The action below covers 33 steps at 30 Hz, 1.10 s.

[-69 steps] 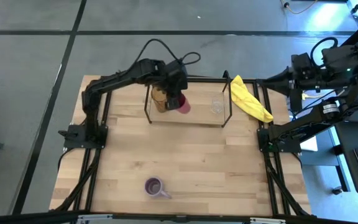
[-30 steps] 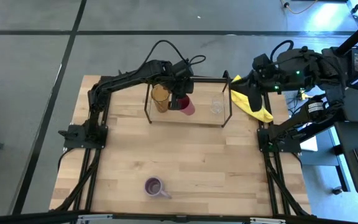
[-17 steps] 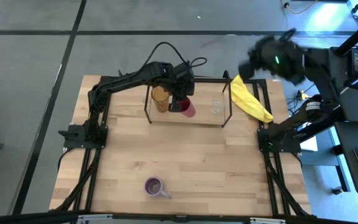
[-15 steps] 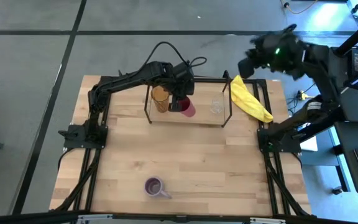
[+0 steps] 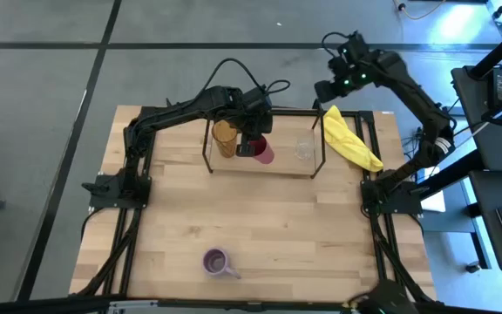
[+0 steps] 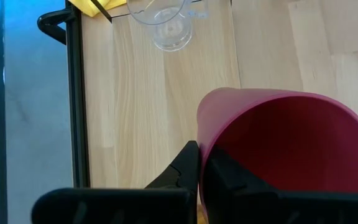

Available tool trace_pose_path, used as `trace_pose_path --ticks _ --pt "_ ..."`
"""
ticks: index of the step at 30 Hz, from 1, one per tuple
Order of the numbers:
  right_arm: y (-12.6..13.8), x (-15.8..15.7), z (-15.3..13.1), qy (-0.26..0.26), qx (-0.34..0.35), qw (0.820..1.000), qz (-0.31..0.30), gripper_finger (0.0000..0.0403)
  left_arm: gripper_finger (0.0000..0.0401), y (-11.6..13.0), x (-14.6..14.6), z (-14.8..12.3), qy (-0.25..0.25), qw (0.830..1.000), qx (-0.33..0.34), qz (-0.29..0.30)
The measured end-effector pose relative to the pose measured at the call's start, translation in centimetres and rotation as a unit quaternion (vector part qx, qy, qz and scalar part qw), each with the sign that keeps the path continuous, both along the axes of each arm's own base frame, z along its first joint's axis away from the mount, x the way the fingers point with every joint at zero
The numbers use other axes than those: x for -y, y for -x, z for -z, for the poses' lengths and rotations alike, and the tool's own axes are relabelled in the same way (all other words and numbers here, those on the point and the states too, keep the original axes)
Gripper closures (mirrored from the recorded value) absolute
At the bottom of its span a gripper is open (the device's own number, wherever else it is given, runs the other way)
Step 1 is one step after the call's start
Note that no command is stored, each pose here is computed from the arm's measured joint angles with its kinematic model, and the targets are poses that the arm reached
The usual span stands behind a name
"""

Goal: Stack small to large cups/mugs on shelf
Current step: Put the pink cup on the shelf

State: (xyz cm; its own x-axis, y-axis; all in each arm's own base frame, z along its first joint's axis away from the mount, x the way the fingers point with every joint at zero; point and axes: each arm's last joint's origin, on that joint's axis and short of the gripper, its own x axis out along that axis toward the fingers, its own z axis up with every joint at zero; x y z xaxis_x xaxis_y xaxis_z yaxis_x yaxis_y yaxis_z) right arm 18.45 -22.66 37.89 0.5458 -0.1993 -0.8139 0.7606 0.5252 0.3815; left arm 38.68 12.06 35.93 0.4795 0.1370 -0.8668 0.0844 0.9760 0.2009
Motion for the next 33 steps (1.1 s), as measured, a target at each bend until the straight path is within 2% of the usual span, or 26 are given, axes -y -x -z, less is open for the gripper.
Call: trace_pose_path --ticks 3,6,8,19,23,27,33 --pt "-1.1 0.8 2.4 -0.047 0.092 0.994 -0.021 0.0329 0.0399 0.0 -0.1 0.0 -0.004 1.000 -0.001 -0.003" --pt "-1.9 1.6 4.9 -0.075 0.119 0.990 -0.026 0.0329 0.0399 0.1 -0.2 0.0 -0.019 1.000 -0.006 -0.007" --pt "-2.1 1.7 5.4 -0.080 0.134 0.987 -0.036 0.0329 0.0399 0.1 -0.4 0.0 -0.027 1.000 -0.008 -0.007" --pt "-4.4 0.0 8.0 -0.033 0.106 0.980 -0.163 0.0329 0.0399 0.1 -1.7 0.3 -0.017 1.000 -0.001 -0.024" --pt "-6.3 0.3 9.0 -0.033 0.129 0.972 -0.193 0.0329 0.0399 -0.1 -1.6 0.2 0.005 1.000 0.019 -0.021" --pt "-8.0 0.8 10.2 -0.040 0.152 0.967 -0.199 0.0329 0.0399 0.0 -1.6 0.2 0.012 0.999 0.017 -0.032" --pt "-8.5 1.1 11.3 -0.058 0.144 0.969 -0.190 0.0329 0.0399 0.1 -1.7 0.2 0.007 0.999 0.011 -0.038"
